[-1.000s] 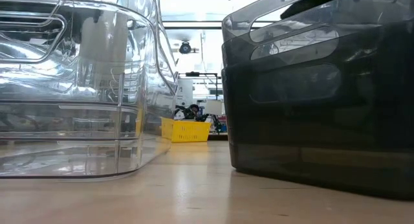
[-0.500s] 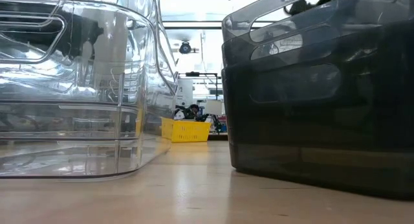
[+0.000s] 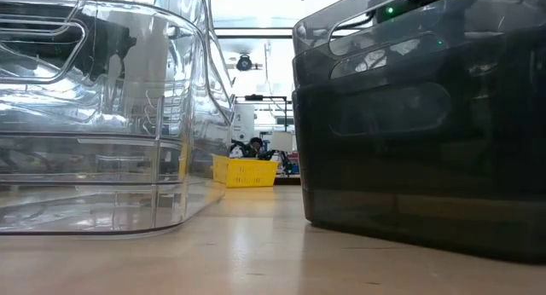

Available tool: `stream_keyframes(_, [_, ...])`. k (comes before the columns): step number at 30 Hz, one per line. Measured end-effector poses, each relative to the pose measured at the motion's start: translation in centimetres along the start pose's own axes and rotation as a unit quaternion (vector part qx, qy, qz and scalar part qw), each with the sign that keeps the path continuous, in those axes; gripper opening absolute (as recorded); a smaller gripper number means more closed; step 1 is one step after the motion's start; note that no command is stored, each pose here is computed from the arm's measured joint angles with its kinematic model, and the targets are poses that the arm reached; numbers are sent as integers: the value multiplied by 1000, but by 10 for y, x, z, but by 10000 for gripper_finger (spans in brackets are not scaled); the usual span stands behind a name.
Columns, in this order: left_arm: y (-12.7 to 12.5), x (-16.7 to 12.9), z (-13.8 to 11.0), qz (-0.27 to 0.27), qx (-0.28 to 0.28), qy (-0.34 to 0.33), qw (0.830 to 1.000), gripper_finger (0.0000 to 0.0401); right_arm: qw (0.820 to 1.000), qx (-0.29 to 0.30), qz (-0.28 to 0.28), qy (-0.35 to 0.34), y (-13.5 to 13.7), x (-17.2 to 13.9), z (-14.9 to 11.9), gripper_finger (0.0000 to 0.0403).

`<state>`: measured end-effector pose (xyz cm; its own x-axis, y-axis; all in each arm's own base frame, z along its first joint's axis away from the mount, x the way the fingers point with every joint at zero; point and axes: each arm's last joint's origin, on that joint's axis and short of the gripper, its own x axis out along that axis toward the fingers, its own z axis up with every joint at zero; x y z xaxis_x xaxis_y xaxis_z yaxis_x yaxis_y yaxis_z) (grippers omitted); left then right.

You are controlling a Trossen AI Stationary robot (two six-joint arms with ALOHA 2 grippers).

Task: Stack baskets by color
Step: Stack the bottom right yellow bin into the top yellow bin

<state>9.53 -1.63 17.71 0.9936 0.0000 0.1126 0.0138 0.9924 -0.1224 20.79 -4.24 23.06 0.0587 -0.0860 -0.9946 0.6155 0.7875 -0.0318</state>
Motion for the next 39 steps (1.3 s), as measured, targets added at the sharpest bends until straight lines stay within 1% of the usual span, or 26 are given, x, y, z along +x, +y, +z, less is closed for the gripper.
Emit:
stream_keyframes(3, [0,0,-1,1,-8,7,1000,117,999,-35,13,26,2,4,0,114])
stream_keyframes(6, [0,0,-4,2,-7,22,1000,117,998,-60,11,35,4,6,-1,142])
stream_keyframes(10, [1,0,-5,2,-5,28,1000,117,995,-87,20,50,9,11,0,161])
stream_keyframes(14, [1,0,-6,2,-5,29,1000,117,991,-118,19,68,16,19,1,163])
stream_keyframes(18, [0,0,-6,-1,-7,31,999,117,983,-164,14,84,27,27,-1,161])
stream_keyframes(23, [0,0,-6,-1,-11,32,999,117,974,-211,-12,83,38,33,-4,161])
stream_keyframes(25, [0,0,-6,-1,-16,33,999,117,972,-218,-23,79,40,34,-5,161])
stream_keyframes(31, [0,0,-6,-1,-20,32,999,117,970,-227,-31,77,42,39,-2,160])
stream_keyframes(39, [0,0,-6,-1,-22,31,999,117,965,-246,-36,81,42,62,-4,155])
